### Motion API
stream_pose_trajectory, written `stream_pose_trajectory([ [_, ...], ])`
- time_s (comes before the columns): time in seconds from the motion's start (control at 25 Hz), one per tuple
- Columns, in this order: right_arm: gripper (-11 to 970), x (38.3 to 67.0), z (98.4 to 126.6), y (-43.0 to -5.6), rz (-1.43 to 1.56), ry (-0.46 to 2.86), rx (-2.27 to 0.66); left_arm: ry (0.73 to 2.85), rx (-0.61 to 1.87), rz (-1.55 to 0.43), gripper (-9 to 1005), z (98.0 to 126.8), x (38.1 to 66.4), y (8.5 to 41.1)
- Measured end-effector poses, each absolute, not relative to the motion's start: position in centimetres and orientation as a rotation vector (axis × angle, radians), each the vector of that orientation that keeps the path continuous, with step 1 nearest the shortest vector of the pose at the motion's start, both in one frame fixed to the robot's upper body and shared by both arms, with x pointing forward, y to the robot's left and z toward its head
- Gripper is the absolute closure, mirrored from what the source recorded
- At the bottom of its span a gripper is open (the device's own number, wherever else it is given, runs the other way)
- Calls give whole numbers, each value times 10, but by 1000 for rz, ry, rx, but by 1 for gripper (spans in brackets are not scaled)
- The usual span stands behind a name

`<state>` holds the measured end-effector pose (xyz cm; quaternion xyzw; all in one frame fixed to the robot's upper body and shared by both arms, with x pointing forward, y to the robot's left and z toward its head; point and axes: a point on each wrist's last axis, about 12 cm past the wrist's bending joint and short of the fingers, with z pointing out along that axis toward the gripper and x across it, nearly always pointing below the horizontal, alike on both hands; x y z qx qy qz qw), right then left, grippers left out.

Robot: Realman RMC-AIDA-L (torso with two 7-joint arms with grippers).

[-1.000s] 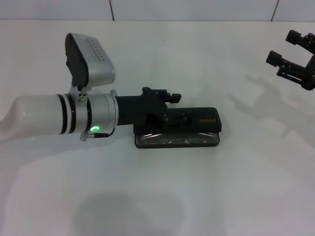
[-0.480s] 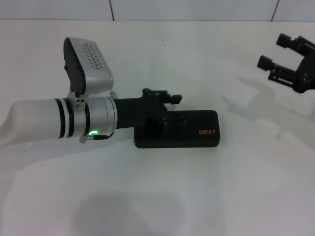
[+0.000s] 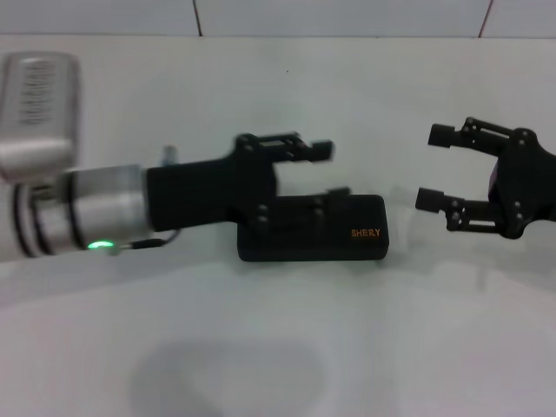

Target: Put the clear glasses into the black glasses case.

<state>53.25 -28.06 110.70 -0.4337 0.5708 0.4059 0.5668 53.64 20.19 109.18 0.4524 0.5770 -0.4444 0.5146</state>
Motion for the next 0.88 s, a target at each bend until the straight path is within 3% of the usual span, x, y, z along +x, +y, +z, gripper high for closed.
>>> stream_pose_trajectory([
  [0.32,124,536,1108,-271,969,1343,-1095,1318,998,-1074,300,1094,517,238],
  [0.4,123,537,1107,-268,973,1345,-1117,1314,992,-1064,188,1092,514,241],
  [0.88,118,534,1102,-254,948,1298,-1173,1254,1002,-1014,197,1080,495,243],
])
